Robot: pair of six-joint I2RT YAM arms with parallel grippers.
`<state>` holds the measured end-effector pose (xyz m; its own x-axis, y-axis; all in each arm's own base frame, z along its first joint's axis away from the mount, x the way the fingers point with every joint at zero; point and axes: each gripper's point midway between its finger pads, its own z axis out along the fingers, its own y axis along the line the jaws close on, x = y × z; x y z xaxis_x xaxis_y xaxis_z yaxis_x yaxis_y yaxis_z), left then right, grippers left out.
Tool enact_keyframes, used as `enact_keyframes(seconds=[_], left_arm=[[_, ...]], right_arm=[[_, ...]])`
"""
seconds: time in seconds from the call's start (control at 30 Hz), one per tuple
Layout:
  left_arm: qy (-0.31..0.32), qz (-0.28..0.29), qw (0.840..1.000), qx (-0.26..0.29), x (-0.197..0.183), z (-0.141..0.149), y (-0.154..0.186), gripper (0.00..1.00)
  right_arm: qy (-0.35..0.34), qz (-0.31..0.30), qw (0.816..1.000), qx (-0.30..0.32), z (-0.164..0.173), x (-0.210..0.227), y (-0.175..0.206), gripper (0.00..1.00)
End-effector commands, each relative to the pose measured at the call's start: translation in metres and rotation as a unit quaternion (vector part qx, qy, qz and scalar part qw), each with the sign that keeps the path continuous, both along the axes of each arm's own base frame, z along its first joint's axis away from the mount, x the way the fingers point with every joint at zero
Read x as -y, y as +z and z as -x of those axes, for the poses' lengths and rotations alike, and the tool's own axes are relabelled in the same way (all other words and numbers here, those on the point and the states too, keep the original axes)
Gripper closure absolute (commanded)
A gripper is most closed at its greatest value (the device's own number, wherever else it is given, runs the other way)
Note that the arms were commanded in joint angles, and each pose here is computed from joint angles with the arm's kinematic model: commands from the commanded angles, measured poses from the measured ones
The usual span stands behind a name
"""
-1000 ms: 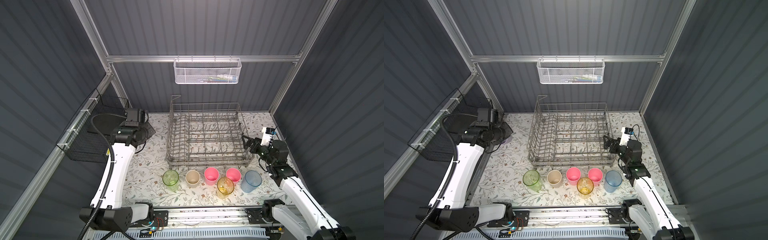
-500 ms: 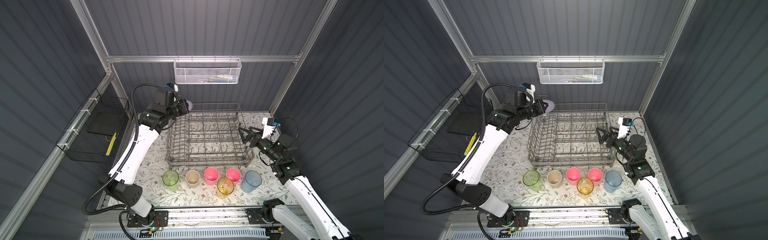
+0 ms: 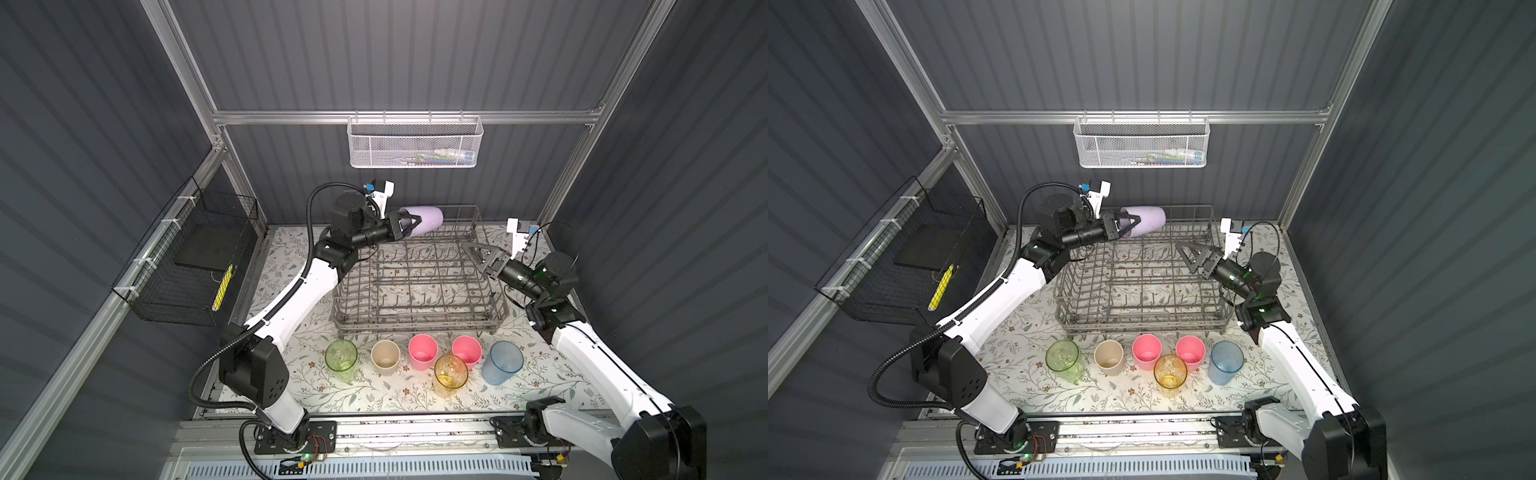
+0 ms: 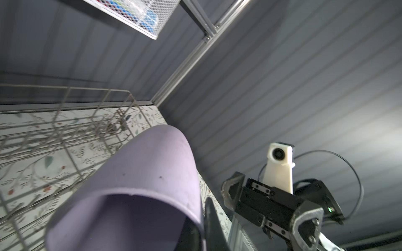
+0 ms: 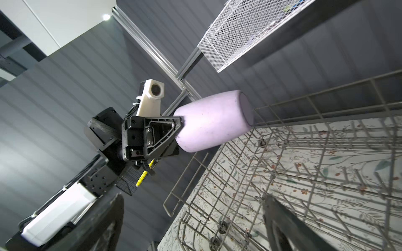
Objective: Load cups into a dish rack
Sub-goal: Pick up the cup from the bottom-left of the table, then place the cup upside down at the dish rack.
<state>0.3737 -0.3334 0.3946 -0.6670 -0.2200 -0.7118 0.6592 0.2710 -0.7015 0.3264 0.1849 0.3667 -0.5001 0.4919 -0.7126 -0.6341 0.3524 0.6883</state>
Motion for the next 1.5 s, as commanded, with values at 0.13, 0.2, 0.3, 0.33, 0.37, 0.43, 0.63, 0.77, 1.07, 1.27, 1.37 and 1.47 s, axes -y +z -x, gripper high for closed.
enact_keyframes(seconds=[0.13,0.2,0.3,0.33,0.37,0.43,0.63,0.77,1.07,1.27,1.37,1.47], left_arm=[[-0.099,0.087,0.988,0.08,-0.001,0.054,0.045,1.0],[-0.104,0.088,0.987,0.087,-0.003,0.06,0.046,1.0],[-0.114,0.086,0.986,0.083,0.0,0.064,0.042,1.0],[-0.12,0.084,0.986,0.079,0.003,0.065,0.038,1.0],[-0.129,0.088,0.985,0.079,0.006,0.068,0.037,1.0],[-0.144,0.092,0.983,0.072,0.012,0.072,0.032,1.0],[-0.165,0.088,0.98,0.067,0.024,0.076,0.023,1.0],[-0.177,0.085,0.979,0.059,0.03,0.077,0.016,1.0],[-0.185,0.084,0.978,0.054,0.037,0.077,0.01,1.0],[-0.195,0.085,0.976,0.054,0.042,0.08,0.009,1.0],[-0.197,0.084,0.975,0.052,0.043,0.08,0.008,1.0],[-0.198,0.084,0.975,0.05,0.045,0.081,0.006,1.0]], right_arm=[[0.056,-0.045,0.997,0.0,0.0,-0.012,0.011,0.01],[0.047,-0.035,0.998,-0.007,-0.003,-0.011,0.004,0.01],[0.045,-0.035,0.998,-0.003,-0.003,-0.011,0.002,0.01],[0.047,-0.036,0.998,-0.003,-0.003,-0.011,0.003,0.01],[0.047,-0.037,0.998,-0.006,-0.005,-0.011,0.002,0.01],[0.047,-0.036,0.998,-0.009,-0.007,-0.012,0.0,0.01],[0.056,-0.051,0.997,-0.007,-0.008,-0.013,0.003,0.01],[0.054,-0.051,0.997,0.0,-0.008,-0.013,0.007,0.01],[0.066,-0.063,0.996,0.005,-0.008,-0.015,0.011,0.03],[0.075,-0.068,0.995,0.004,-0.01,-0.016,0.011,0.03],[0.075,-0.069,0.995,0.003,-0.01,-0.016,0.011,0.04],[0.075,-0.071,0.995,0.005,-0.009,-0.016,0.011,0.07]])
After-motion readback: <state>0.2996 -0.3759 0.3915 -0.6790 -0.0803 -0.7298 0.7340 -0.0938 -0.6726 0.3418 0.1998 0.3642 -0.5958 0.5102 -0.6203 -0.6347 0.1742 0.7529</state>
